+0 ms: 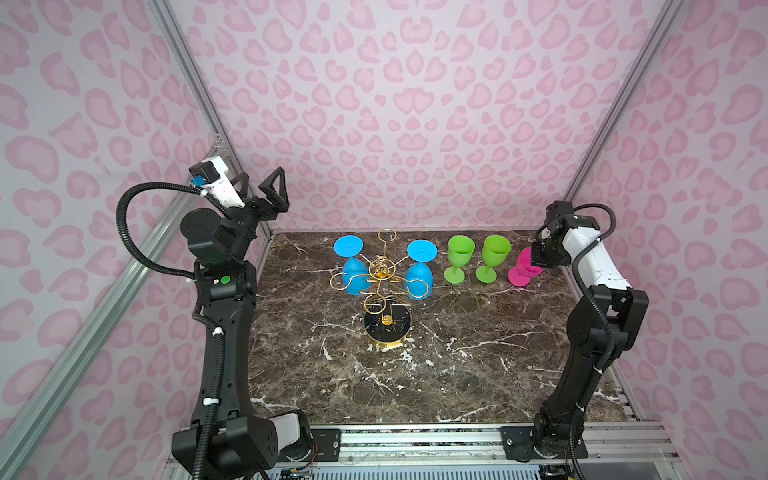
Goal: Take the wine glass off the wine glass rack
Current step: 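Lower the magenta glass upright beside the lime-green glasses with the right gripper, then open and lift the right gripper while the left gripper moves toward the rack, then grasp the base of the blue glass on the rack with the left gripper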
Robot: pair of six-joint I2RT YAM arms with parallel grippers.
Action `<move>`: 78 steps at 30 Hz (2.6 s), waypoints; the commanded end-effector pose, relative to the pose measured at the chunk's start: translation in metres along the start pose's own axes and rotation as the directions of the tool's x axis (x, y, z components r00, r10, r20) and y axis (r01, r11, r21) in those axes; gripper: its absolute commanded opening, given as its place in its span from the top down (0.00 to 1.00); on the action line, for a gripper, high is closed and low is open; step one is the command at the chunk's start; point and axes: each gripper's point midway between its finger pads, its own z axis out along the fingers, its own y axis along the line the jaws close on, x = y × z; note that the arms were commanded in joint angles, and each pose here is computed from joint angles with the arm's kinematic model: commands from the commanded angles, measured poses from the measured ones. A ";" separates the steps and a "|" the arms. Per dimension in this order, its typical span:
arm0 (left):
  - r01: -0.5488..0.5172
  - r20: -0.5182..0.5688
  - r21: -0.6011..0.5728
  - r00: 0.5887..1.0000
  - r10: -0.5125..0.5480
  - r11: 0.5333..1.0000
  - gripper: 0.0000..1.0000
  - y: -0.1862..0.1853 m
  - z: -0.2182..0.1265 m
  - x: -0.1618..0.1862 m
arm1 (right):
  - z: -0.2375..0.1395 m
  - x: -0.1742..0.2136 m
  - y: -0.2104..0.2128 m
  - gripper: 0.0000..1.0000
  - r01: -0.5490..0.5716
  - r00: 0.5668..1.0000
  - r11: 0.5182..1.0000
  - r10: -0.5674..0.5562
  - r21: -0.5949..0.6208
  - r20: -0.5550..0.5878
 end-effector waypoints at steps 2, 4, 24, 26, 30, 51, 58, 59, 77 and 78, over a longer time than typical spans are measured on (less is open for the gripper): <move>-0.022 0.020 0.004 1.000 0.021 1.000 0.01 -0.002 -0.002 -0.005 | 0.007 0.000 0.001 1.00 0.007 0.999 1.000 -0.007 -0.005 -0.042; -0.022 0.020 0.006 1.000 0.022 1.000 0.01 -0.003 -0.002 -0.005 | 0.008 -0.001 0.001 1.00 0.007 0.999 1.000 -0.007 -0.001 -0.050; 0.174 -0.063 -0.153 0.981 -0.185 0.973 0.05 0.021 -0.017 0.018 | -0.045 -0.031 0.001 0.66 -0.047 0.991 0.997 0.054 -0.065 0.121; 0.229 -0.102 -0.148 0.964 -0.245 0.962 0.06 0.020 -0.018 0.032 | -0.062 -0.034 0.002 0.65 -0.055 0.983 0.994 0.069 -0.090 0.169; 0.349 -0.262 -0.162 0.887 -0.382 0.923 0.09 0.017 -0.026 0.081 | -0.103 -0.036 0.014 0.60 -0.039 0.954 0.980 0.094 -0.194 0.286; 0.572 -0.650 -0.148 0.558 -0.515 0.807 0.32 -0.025 -0.075 0.191 | -0.290 0.043 0.142 0.12 0.425 0.639 0.761 0.131 -0.490 0.758; 0.590 -0.694 -0.133 0.518 -0.499 0.797 0.36 -0.040 -0.072 0.199 | -0.307 0.057 0.165 0.10 0.481 0.628 0.699 0.146 -0.529 0.764; 0.589 -0.699 -0.137 0.512 -0.499 0.796 0.37 -0.041 -0.072 0.202 | -0.309 0.058 0.167 0.10 0.486 0.627 0.694 0.148 -0.532 0.765; 0.616 -0.743 -0.137 0.454 -0.492 0.775 0.52 -0.056 -0.058 0.223 | -0.310 0.071 0.177 0.10 0.500 0.643 0.643 0.173 -0.580 0.746; 0.619 -0.744 -0.138 0.451 -0.494 0.773 0.54 -0.056 -0.057 0.224 | -0.310 0.070 0.177 0.09 0.499 0.644 0.644 0.172 -0.580 0.746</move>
